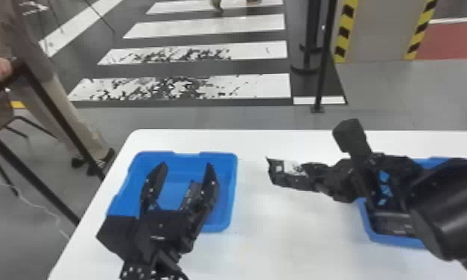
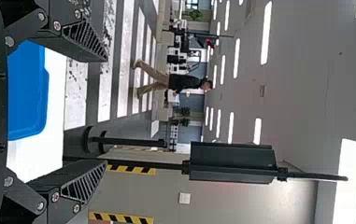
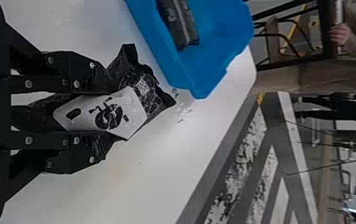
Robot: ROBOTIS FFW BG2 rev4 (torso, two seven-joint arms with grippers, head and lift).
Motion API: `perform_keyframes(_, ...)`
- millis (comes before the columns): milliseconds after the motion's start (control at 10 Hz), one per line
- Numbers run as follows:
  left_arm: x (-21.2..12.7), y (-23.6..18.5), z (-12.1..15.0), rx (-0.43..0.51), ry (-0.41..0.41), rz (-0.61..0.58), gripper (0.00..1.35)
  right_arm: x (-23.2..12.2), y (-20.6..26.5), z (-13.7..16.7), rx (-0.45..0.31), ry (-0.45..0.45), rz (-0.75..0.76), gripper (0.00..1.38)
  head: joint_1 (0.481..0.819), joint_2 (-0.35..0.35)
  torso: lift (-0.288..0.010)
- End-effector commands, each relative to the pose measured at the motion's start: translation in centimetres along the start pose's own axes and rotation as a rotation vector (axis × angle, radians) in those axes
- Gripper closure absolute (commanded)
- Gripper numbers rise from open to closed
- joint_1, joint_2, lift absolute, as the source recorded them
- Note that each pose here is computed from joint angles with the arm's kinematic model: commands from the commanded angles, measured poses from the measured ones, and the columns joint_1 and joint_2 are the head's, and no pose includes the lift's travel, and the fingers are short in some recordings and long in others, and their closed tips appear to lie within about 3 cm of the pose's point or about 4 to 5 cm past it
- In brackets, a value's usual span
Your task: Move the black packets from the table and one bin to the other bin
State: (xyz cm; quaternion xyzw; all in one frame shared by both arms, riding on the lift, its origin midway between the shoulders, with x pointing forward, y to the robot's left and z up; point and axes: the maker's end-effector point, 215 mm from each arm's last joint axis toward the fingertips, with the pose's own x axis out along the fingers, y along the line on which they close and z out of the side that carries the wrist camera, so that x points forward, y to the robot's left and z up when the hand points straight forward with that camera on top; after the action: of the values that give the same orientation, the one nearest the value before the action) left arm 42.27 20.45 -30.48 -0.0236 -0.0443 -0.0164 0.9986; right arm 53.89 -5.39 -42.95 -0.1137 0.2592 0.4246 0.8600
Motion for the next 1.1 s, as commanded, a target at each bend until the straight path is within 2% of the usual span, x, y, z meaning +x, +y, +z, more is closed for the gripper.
perform_keyframes(0, -0.1, 0.0, 0.1, 0.003, -0.004, -0.001, 0.28, -4.8, -2.8, 4.2, -0.03, -0.123, -0.114, 0.89, 0.695, 0.174, -0.11)
perform_keyframes(100, -0.2, 0.3, 0.1, 0.002, -0.004, 0.004, 0.28, -8.8, -5.9, 3.3, 0.009, -0.142, -0.216, 0.89, 0.695, 0.155, -0.11)
perform_keyframes(200, -0.2, 0.6, 0.1, 0.005, -0.002, 0.01, 0.28, -11.7, -8.5, 0.9, 0.059, -0.134, -0.292, 0.89, 0.695, 0.138, -0.11)
perform_keyframes(500, -0.3, 0.6, 0.0, 0.007, -0.002, 0.007, 0.27, -20.2, -13.4, -8.3, 0.181, -0.046, -0.507, 0.89, 0.695, -0.038, -0.11)
perform_keyframes(700, -0.3, 0.7, 0.0, 0.004, -0.002, 0.005, 0.27, -21.0, -13.3, -12.6, 0.223, 0.008, -0.532, 0.88, 0.695, -0.111, -0.11)
perform_keyframes(800, -0.3, 0.7, 0.1, 0.004, -0.005, 0.003, 0.27, -21.1, -13.4, -12.7, 0.207, 0.001, -0.541, 0.69, 0.695, -0.134, -0.11)
perform_keyframes(1000, -0.3, 0.8, 0.2, 0.005, -0.007, 0.003, 0.27, -23.0, -14.0, -10.5, 0.147, -0.088, -0.59, 0.18, 0.695, -0.147, -0.11)
